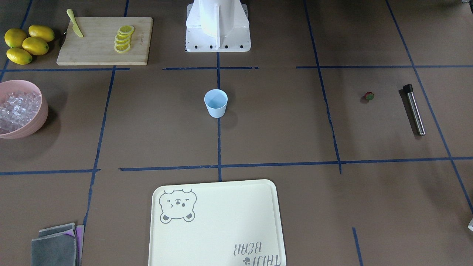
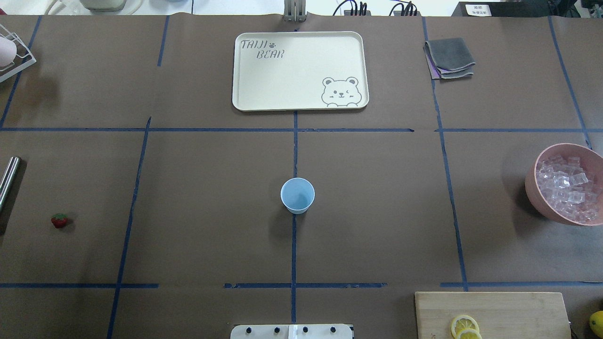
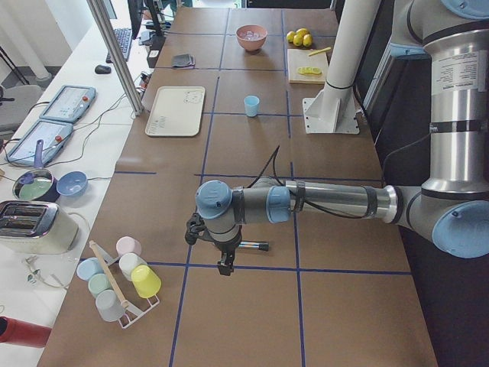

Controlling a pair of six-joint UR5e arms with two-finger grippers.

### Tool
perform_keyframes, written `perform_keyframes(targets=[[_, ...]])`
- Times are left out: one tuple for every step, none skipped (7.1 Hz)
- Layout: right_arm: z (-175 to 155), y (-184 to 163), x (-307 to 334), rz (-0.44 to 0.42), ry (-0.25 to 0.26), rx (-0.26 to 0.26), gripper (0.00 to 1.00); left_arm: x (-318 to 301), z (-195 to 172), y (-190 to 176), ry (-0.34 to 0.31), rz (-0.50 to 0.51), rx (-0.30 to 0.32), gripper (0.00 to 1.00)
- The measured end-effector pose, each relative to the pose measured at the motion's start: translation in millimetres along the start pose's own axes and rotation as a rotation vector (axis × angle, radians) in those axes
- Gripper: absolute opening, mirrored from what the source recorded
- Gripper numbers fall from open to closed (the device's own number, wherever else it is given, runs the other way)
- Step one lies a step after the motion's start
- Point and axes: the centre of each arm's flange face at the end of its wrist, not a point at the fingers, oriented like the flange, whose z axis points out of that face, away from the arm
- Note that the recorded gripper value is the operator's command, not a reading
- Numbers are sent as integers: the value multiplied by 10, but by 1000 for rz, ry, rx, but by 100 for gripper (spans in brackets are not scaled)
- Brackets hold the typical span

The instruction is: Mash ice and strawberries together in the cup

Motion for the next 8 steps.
perform_keyframes(targets=[[0, 1, 0, 0, 0, 0, 100, -4, 4, 4, -1, -1, -1, 100], [-2, 2, -2, 0, 0, 0, 100, -1, 3, -1, -1, 0, -1, 100], [-18, -4, -17, -1, -1, 4, 100, 3, 2, -5, -1, 1, -1, 100], [-75, -26, -70, -5, -1, 16, 100, 4, 2, -3, -1, 1, -1, 100], [-198, -58, -191, -7, -5, 41, 100, 6, 2, -3, -1, 2, -1, 100], [-334, -90, -377, -4, -24, 70, 100, 5, 4, -1, -1, 1, -2, 100], [-429, -125, -630, 6, -48, 87, 100, 3, 6, -1, 0, 1, -2, 100], [-476, -160, -943, 25, -63, 90, 100, 2, 7, 0, 0, 1, -2, 100]])
